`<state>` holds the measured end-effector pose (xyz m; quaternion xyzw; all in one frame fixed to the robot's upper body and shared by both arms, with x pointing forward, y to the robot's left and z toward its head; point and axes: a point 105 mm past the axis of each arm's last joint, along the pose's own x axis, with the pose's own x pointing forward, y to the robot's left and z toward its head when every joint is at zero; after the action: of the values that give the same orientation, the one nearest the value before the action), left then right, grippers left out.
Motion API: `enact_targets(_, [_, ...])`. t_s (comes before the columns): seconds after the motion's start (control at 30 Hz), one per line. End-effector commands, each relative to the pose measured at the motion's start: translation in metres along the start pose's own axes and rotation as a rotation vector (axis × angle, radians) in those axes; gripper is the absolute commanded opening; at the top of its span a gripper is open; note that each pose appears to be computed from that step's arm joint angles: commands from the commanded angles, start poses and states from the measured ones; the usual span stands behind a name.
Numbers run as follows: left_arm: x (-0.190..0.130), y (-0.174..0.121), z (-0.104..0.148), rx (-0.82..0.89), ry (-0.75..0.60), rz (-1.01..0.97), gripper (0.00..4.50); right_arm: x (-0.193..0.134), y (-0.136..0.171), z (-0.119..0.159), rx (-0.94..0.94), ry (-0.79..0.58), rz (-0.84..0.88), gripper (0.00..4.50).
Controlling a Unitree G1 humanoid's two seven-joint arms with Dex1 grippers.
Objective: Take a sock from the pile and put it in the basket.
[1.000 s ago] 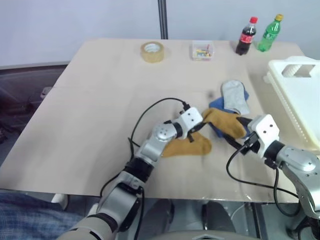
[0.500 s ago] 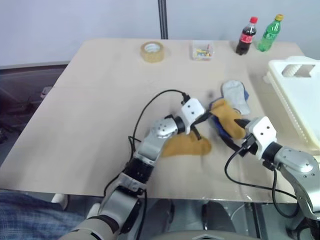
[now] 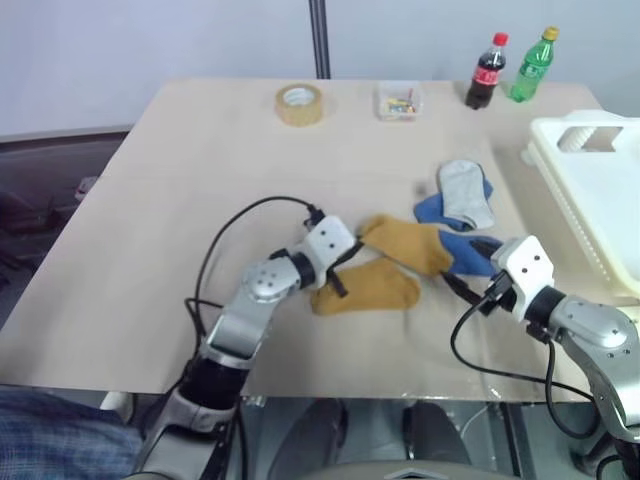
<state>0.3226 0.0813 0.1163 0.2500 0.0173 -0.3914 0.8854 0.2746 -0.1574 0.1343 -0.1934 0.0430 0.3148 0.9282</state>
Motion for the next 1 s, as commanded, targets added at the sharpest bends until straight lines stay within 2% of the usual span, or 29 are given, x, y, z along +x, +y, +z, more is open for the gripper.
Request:
enact_targets(0.03, [-0.01, 0.009, 0.009, 0.008, -0.024, 0.069, 0.07, 0.003, 0.001, 0.008, -0.025, -0.033, 0.012, 3.76])
enact_targets(0.2, [-0.018, 0.023, 0.002, -0.009, 0.003, 0.178, 0.07, 0.011, 0.007, 0.007, -0.009, -0.034, 0.045, 3.76])
enact_targets(0.4, [-0.026, 0.008, -0.013, 0.01, 0.066, 0.128, 0.07, 0.024, 0.01, 0.004, 0.023, -0.014, 0.056, 3.76])
enact_targets(0.63, [-0.032, 0.004, -0.023, -0.025, 0.092, 0.126, 0.07, 0.045, 0.021, 0.005, 0.069, -0.003, 0.1, 3.76])
enact_targets(0.73, [-0.032, 0.007, -0.024, -0.039, 0.09, 0.15, 0.88, 0.056, 0.022, 0.004, 0.096, 0.017, 0.104, 3.76])
enact_targets(0.8, [-0.032, 0.008, -0.025, -0.032, 0.095, 0.169, 1.75, 0.062, 0.02, 0.003, 0.12, 0.024, 0.096, 3.76])
enact_targets(0.9, [-0.032, 0.01, -0.028, -0.035, 0.105, 0.196, 3.32, 0.069, 0.015, 0.006, 0.183, 0.008, 0.078, 3.76])
enact_targets(1.0, [-0.031, 0.008, -0.028, -0.023, 0.108, 0.191, 4.46, 0.073, 0.015, 0.005, 0.168, 0.029, 0.101, 3.76])
